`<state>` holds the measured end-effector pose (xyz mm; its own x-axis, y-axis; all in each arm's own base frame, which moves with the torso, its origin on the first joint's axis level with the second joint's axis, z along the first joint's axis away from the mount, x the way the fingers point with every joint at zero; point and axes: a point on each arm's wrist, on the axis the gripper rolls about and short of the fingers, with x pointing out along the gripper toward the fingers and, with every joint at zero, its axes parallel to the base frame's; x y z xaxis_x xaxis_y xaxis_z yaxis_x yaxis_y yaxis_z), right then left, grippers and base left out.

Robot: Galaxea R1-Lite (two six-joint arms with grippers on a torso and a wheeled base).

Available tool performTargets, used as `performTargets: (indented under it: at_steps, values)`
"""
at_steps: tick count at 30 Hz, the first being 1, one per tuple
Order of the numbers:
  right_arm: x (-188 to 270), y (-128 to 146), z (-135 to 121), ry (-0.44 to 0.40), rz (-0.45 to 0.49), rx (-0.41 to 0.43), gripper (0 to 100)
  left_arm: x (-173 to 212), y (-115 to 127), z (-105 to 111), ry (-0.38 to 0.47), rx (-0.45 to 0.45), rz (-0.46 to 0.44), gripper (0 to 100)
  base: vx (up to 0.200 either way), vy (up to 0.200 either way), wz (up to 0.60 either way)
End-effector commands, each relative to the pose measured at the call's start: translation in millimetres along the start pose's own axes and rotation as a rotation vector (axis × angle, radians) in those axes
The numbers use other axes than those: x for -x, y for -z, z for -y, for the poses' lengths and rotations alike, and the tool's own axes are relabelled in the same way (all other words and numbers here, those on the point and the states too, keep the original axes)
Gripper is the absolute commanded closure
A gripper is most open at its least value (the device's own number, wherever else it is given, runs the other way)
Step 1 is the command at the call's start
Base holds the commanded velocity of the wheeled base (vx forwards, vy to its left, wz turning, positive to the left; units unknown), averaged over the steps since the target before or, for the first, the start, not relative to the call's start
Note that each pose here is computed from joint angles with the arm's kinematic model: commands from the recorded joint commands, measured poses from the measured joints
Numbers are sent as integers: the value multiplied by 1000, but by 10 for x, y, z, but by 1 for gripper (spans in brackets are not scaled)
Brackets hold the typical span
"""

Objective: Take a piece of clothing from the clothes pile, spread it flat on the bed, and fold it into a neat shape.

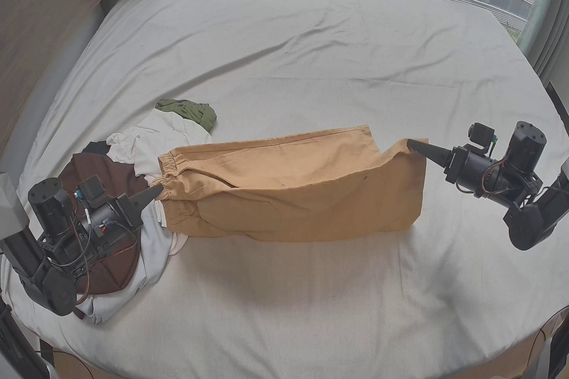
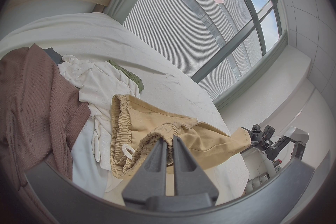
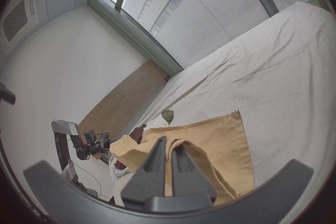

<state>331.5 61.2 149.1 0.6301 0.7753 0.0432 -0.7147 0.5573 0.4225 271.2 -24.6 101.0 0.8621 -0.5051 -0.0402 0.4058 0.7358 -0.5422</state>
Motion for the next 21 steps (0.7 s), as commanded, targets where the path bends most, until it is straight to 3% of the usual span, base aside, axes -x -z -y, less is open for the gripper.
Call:
performTargets:
  at_steps: [1,21]
  values:
    - [-144,-118,92,-2,6,6,100,-25,-37,-10,2,9,16,100,0,0,0]
    - [-568,-357,306,14,-12,-17,100,-96,-97,-59,-33,50,64,100,0,0,0]
